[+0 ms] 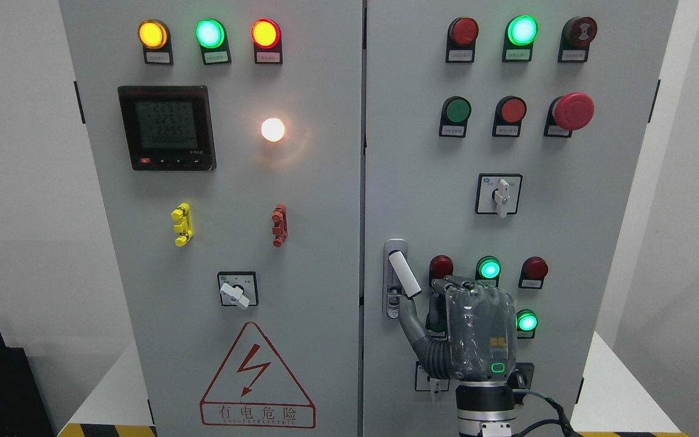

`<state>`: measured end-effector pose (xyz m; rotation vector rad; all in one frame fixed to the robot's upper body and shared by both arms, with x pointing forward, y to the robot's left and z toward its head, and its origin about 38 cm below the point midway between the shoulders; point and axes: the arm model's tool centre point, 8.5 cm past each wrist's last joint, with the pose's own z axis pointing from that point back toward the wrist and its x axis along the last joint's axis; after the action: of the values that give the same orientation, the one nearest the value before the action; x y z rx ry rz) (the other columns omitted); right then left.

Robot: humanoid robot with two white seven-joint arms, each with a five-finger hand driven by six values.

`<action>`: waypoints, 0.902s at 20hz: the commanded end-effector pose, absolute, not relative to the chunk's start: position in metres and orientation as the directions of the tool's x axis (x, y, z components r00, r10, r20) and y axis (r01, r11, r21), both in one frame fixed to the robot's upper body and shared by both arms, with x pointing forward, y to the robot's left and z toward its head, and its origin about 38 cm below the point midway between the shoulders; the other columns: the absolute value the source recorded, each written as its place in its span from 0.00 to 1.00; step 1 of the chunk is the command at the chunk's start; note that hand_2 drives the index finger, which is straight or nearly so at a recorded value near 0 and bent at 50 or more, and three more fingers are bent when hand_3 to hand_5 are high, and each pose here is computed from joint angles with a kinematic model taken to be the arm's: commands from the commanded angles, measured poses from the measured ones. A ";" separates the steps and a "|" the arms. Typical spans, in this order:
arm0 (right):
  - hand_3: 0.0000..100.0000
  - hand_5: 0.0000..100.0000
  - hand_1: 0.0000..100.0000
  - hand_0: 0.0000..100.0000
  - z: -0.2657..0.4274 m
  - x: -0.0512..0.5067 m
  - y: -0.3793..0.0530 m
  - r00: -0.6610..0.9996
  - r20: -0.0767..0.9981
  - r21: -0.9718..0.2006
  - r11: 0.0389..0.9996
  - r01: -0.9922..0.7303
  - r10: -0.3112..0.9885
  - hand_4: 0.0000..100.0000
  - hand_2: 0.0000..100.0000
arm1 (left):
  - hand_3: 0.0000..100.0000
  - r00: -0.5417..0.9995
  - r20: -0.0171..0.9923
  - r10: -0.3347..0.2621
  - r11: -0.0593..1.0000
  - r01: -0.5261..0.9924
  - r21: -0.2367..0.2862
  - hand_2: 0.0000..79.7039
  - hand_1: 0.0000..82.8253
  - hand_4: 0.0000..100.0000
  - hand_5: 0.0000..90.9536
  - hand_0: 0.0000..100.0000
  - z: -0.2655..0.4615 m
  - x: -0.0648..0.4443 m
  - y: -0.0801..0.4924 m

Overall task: Release door handle
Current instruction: 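Rotate the gripped handle from upright to sideways with the right hand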

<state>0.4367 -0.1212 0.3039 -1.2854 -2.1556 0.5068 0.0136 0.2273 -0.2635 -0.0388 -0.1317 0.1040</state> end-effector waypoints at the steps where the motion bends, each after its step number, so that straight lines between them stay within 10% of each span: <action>1: 1.00 1.00 0.65 0.47 0.305 0.438 -0.128 -0.360 0.287 -0.575 0.460 0.676 0.888 1.00 0.97 | 0.00 0.982 0.166 0.093 0.995 -0.086 -0.046 0.00 0.47 0.00 0.00 0.12 -0.263 0.036 0.227; 18: 1.00 1.00 0.63 0.49 0.310 0.439 -0.132 -0.361 0.285 -0.566 0.460 0.684 0.888 1.00 0.97 | 0.00 0.982 0.167 0.093 0.995 -0.086 -0.046 0.00 0.47 0.00 0.00 0.12 -0.263 0.036 0.227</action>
<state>0.4383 -0.1281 0.3084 -1.2983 -2.1570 0.4849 0.0136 0.2275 -0.2635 -0.0366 -0.1316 0.1041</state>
